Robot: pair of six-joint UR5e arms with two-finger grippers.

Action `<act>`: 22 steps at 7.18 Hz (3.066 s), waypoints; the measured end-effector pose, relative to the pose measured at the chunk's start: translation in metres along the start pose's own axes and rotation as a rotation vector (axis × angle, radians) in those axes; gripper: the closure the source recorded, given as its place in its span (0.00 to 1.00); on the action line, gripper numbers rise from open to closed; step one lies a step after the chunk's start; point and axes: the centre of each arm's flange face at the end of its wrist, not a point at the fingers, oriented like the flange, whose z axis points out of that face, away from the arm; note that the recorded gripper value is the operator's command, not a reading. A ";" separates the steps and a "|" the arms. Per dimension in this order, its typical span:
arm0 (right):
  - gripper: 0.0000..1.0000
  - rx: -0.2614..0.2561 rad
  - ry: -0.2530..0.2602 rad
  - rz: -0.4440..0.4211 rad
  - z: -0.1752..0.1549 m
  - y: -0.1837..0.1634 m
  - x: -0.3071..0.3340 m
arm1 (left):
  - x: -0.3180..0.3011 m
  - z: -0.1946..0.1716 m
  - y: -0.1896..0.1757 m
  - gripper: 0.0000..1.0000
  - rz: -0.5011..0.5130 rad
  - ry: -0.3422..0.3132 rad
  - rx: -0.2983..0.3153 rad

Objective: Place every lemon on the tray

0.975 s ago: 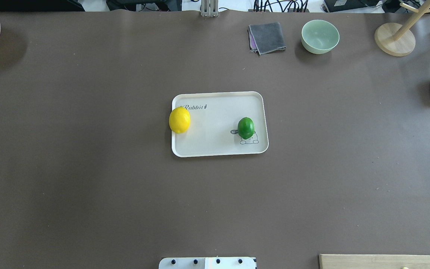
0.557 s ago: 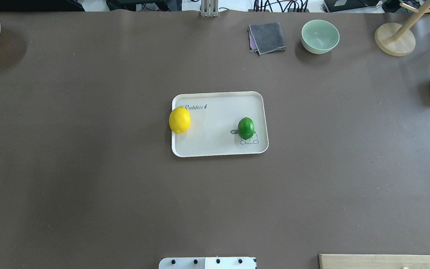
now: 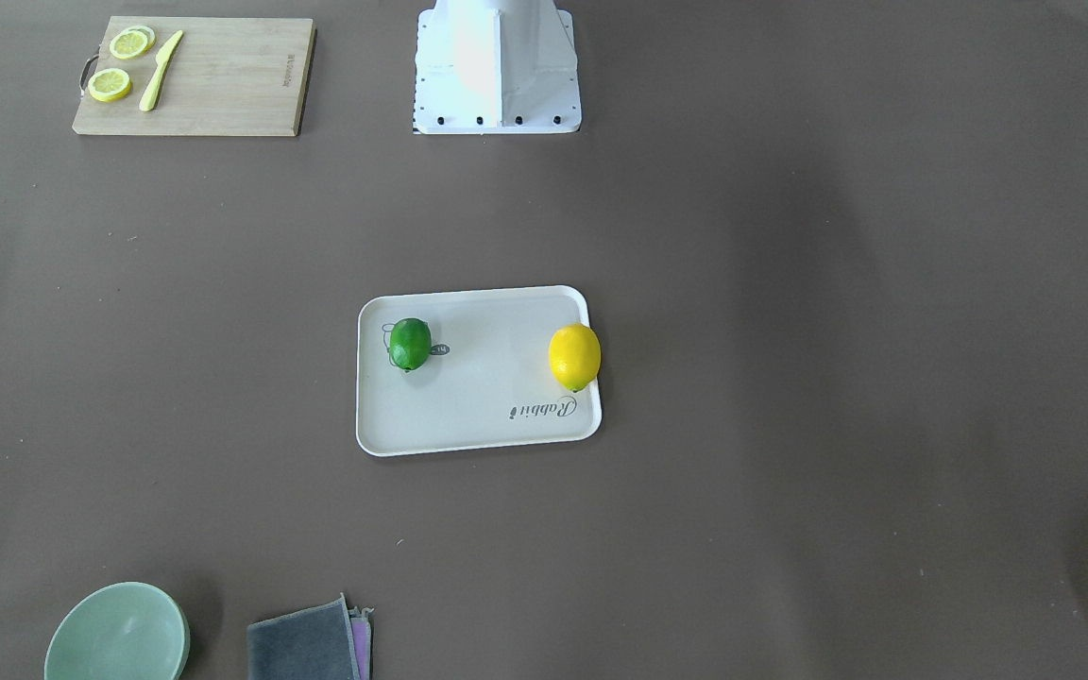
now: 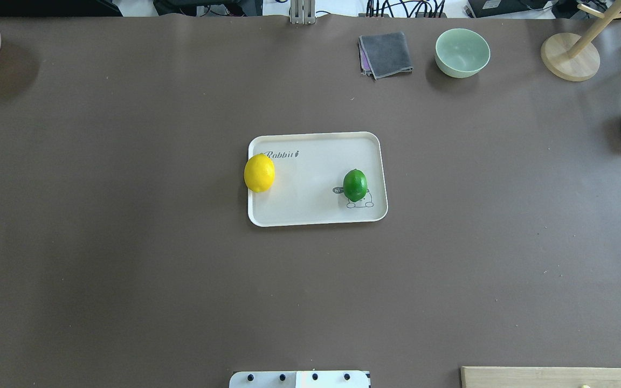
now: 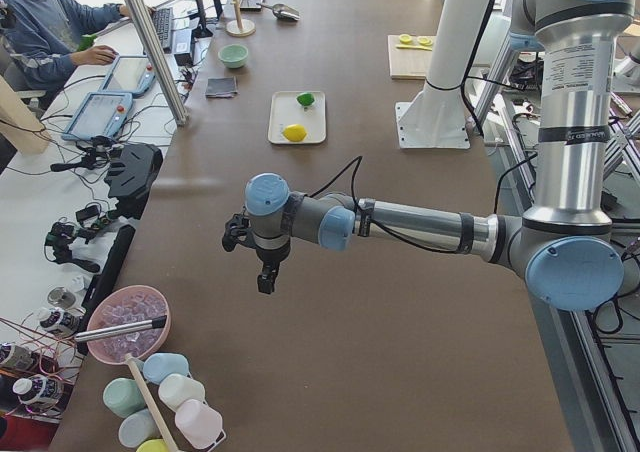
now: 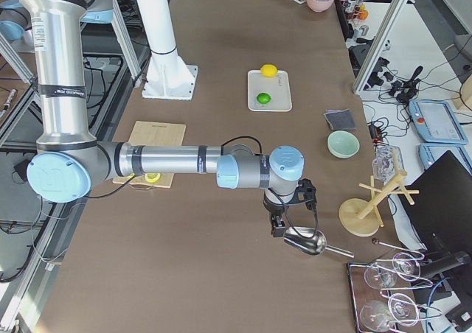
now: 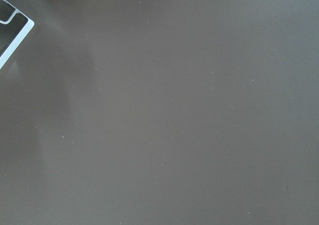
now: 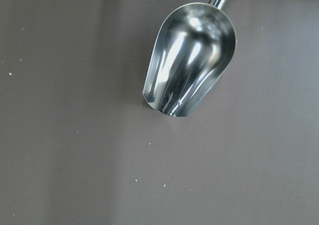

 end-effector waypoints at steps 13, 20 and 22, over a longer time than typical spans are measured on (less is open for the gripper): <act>0.00 -0.003 -0.021 0.006 0.005 0.013 0.004 | -0.009 0.002 0.001 0.02 -0.021 -0.033 -0.002; 0.00 -0.011 -0.021 0.014 0.011 0.023 0.008 | -0.033 -0.003 0.007 0.02 -0.119 0.044 0.003; 0.00 0.004 -0.018 0.007 0.004 0.014 0.002 | -0.035 -0.004 0.002 0.02 -0.116 0.050 0.007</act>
